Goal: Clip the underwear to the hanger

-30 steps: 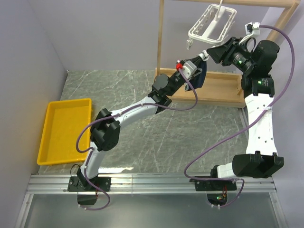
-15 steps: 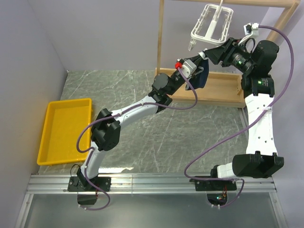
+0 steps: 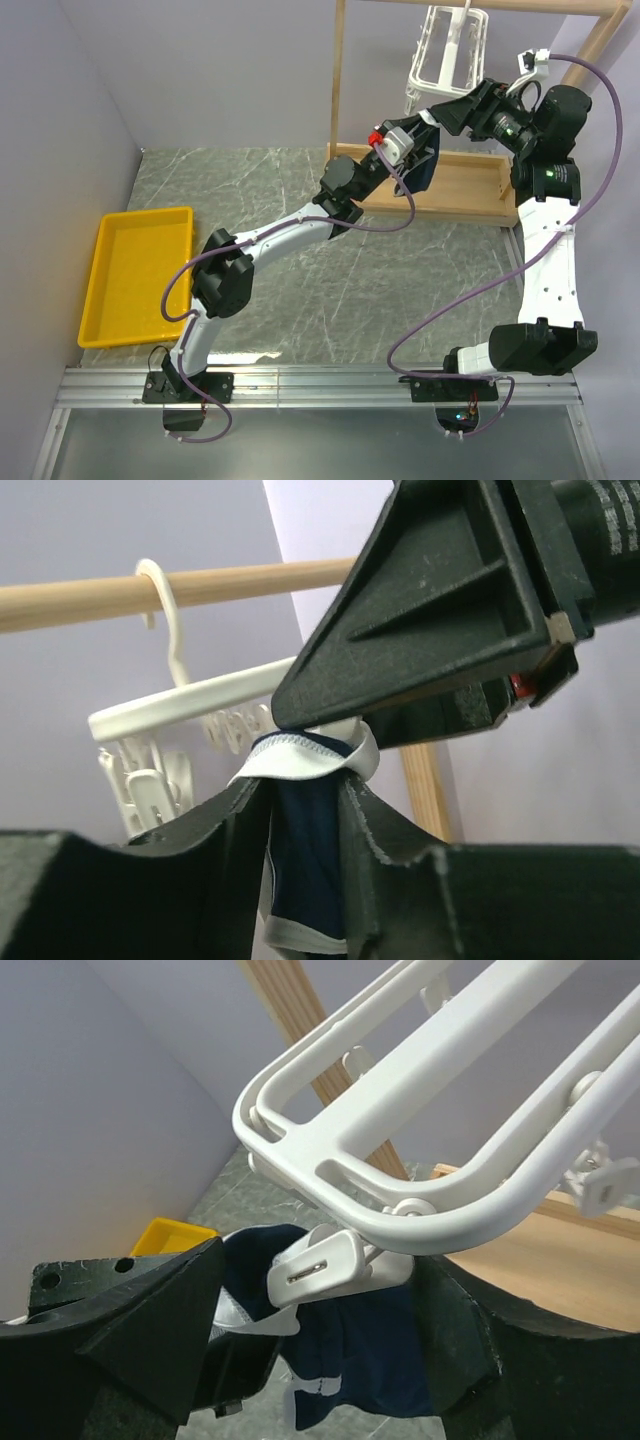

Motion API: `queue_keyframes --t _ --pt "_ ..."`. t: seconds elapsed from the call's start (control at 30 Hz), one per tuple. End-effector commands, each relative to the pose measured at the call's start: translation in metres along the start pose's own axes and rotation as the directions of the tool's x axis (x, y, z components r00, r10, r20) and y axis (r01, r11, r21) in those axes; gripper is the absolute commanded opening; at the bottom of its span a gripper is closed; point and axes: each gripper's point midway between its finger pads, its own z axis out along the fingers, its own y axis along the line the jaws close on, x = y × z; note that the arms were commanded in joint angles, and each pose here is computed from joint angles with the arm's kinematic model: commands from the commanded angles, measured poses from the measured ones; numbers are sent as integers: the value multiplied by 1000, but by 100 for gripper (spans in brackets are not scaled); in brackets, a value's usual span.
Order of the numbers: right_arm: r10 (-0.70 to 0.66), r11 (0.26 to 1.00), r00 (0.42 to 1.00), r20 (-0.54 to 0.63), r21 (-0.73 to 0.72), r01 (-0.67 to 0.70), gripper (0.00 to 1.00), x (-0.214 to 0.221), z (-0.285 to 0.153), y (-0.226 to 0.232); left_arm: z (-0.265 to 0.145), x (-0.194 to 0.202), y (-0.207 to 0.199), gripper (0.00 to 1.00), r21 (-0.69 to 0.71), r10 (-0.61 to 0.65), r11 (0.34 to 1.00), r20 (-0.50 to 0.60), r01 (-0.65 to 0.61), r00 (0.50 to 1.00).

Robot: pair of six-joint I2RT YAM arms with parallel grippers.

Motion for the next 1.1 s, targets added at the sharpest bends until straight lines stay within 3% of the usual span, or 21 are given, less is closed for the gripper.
queue_keyframes --t 0.0,0.1,0.5,0.73,0.77,0.8,0.9,1.07 --pt "-51 999 997 53 6 50 80 -21 -17 13 -1 -18 -9 38 35 -39 999 39 37 998" --pt "-63 997 997 54 40 61 82 -21 -20 7 -9 -12 -20 44 79 -51 996 9 50 999" --pt "-117 986 993 33 123 112 84 -18 -39 -11 -41 -3 -38 52 158 -85 982 -95 99 992" --pt "-152 980 988 26 133 147 84 -19 -51 -14 -74 -2 -52 59 234 -132 955 -213 182 968" --pt "-154 980 988 25 133 149 84 -19 -53 -15 -76 -11 -51 61 242 -134 952 -213 185 968" --pt "-154 980 988 25 134 149 84 -19 -54 -16 -81 -12 -55 77 264 -150 941 -229 210 962" --pt "-157 981 987 24 123 153 85 -19 -57 -14 -98 -6 -62 84 303 -164 917 -311 261 936" --pt "-183 978 983 21 105 180 84 -19 -61 -9 -120 -10 -63 84 338 -210 876 -374 343 903"
